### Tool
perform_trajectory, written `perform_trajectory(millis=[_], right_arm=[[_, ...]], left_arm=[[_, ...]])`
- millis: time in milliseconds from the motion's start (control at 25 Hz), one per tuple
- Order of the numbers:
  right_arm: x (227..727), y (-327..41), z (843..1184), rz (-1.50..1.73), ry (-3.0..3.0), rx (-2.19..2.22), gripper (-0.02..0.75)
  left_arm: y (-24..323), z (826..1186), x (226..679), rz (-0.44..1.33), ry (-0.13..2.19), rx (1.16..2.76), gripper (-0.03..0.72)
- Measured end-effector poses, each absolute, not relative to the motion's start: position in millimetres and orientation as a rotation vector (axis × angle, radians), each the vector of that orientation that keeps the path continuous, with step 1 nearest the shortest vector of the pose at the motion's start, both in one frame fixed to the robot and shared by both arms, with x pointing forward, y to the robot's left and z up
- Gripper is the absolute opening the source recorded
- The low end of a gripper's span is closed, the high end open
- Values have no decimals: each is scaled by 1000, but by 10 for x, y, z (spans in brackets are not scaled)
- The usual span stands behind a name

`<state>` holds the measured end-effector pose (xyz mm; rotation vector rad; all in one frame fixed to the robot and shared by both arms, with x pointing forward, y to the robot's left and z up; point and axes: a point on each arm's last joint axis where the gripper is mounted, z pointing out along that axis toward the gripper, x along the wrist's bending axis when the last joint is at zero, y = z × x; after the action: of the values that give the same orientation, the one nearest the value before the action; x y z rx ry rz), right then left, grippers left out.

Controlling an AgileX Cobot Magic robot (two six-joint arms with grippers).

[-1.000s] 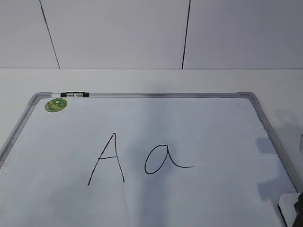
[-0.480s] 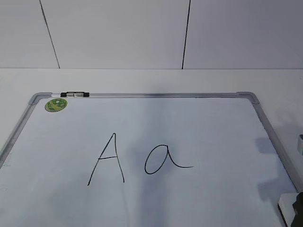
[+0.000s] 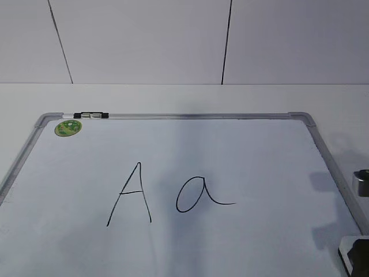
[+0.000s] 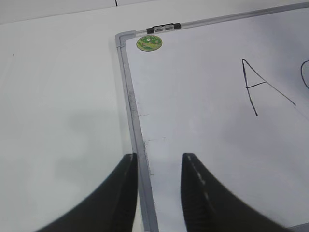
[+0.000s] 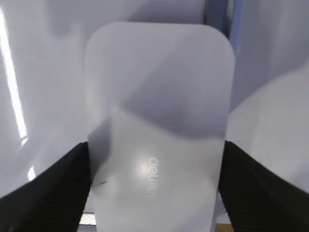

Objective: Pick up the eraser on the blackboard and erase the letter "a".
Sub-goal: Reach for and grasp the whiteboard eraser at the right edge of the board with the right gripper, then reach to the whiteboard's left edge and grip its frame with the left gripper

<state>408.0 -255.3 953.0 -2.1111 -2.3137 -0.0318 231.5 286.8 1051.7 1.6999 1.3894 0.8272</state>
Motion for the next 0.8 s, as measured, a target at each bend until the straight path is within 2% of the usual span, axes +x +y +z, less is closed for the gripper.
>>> perform_trajectory(millis=[800], right_arm=[[4142,-2535,9447,-33,-2308,-2112,613]], left_arm=[[2868,10517,2315,827,1389,1700,235]])
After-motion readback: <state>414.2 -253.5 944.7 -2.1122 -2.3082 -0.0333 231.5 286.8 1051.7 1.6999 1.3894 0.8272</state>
